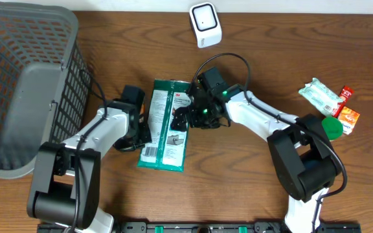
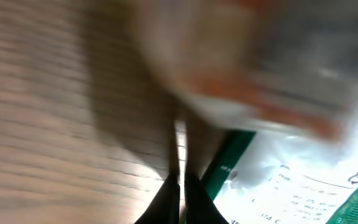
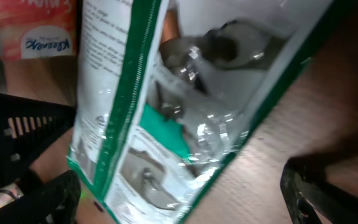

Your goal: Scan the item barcode

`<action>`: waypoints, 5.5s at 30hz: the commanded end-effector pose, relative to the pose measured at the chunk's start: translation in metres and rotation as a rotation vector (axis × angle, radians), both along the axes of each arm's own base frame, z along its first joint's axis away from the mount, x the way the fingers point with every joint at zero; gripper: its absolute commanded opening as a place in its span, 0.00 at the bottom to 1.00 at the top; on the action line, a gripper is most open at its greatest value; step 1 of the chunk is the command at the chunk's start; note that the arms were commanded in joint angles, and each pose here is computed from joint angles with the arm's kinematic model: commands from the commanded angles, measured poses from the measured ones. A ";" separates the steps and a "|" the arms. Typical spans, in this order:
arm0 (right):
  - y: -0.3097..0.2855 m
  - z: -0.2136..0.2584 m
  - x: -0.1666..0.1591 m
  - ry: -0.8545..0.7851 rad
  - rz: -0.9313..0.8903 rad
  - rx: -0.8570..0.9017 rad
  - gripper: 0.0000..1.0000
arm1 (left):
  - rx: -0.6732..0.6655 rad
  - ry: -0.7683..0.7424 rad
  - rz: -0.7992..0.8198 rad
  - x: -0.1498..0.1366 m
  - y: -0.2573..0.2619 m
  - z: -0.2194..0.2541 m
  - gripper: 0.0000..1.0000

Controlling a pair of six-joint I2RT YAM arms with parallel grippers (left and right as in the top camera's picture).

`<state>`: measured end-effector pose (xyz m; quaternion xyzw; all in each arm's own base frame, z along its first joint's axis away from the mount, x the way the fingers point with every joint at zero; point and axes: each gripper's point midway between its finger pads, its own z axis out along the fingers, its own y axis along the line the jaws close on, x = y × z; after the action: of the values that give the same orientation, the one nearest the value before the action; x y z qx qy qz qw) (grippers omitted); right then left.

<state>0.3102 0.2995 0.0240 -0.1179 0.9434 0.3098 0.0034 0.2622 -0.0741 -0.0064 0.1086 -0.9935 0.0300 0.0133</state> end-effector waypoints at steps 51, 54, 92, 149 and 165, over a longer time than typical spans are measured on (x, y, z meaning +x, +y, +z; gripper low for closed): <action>-0.070 0.119 -0.015 -0.342 0.064 0.253 0.01 | -0.017 -0.465 -0.060 0.022 -0.015 0.119 0.08; -0.102 0.153 -0.008 -0.479 0.023 0.111 0.01 | 0.022 -0.543 0.012 0.025 0.003 0.139 0.22; -0.056 0.217 0.261 -1.374 0.538 -1.565 0.01 | 0.149 -0.581 0.123 0.034 0.046 0.145 0.83; -0.358 0.140 0.043 -0.179 -0.516 -0.908 0.01 | 0.149 -0.581 0.123 0.034 0.046 0.145 0.84; -0.404 0.067 0.029 -0.099 -0.709 -0.865 0.99 | 0.149 -0.581 0.123 0.034 0.046 0.145 0.84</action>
<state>0.3382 -0.1085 0.0970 0.1907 0.9646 -0.1512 0.1015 0.2960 -0.0314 0.1396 0.1523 -0.9473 -0.0052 -0.2817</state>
